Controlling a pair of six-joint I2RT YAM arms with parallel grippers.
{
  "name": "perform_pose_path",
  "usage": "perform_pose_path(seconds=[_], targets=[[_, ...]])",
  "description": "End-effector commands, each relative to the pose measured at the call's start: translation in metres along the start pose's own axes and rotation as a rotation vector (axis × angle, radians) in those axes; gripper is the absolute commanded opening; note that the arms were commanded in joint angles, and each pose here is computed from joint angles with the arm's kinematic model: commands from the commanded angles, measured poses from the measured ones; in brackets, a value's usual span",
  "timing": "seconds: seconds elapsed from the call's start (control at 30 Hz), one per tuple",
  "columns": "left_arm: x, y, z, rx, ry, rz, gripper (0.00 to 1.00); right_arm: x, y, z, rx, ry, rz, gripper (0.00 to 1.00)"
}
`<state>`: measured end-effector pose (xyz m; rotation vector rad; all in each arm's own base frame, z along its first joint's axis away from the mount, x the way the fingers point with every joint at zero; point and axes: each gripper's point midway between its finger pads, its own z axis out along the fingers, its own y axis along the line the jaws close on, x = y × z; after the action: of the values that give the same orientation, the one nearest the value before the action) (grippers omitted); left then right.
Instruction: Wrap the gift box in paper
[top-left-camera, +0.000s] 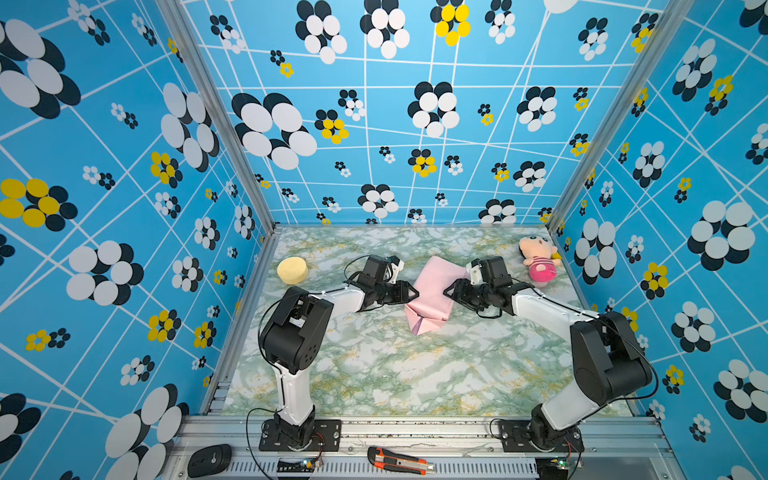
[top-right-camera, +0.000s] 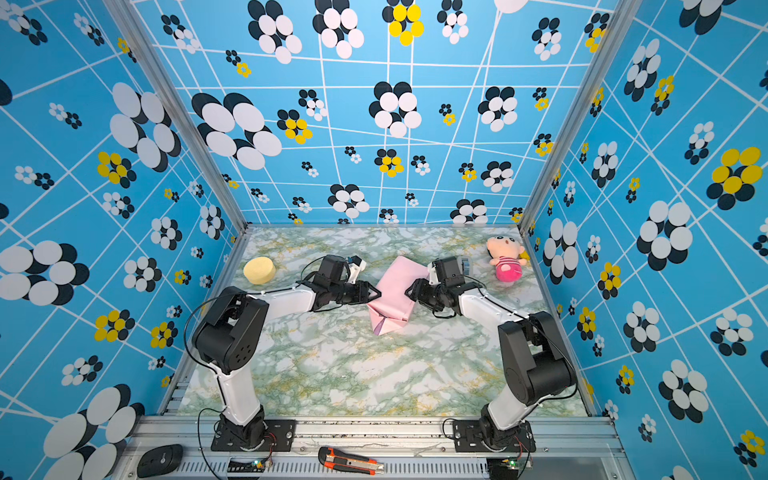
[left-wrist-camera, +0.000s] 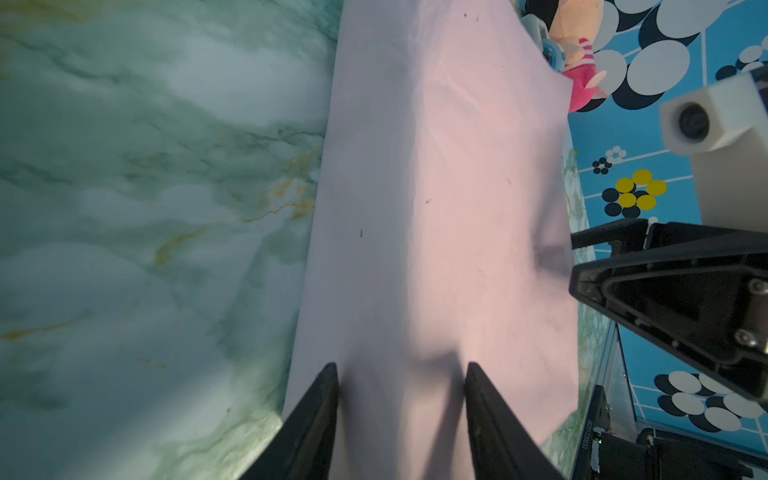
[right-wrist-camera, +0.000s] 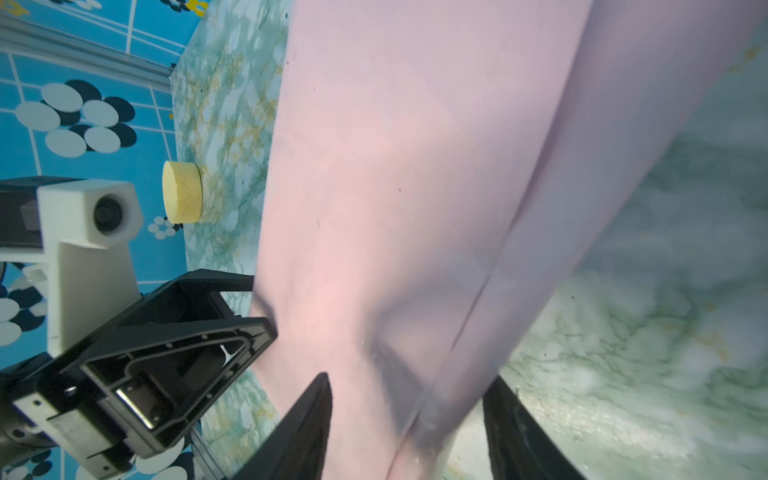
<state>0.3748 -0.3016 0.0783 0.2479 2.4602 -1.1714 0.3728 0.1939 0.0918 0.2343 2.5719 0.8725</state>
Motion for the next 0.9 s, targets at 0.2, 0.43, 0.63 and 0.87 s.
perform_pose_path(seconds=[0.2,0.43,0.63,0.87], targets=[[0.040,-0.040,-0.006,0.067,0.026,0.010,0.49,-0.003,0.020,0.019,-0.073,0.129,-0.142,0.37],[0.081,-0.056,-0.001,0.065,0.037,0.022,0.51,-0.013,0.042,0.050,-0.196,0.203,-0.202,0.35],[0.080,-0.076,-0.026,0.061,-0.010,0.096,0.52,-0.045,0.057,0.046,-0.201,0.138,-0.254,0.59],[0.044,-0.093,-0.073,-0.073,-0.060,0.270,0.50,-0.072,0.032,-0.032,-0.126,-0.074,-0.182,0.64]])
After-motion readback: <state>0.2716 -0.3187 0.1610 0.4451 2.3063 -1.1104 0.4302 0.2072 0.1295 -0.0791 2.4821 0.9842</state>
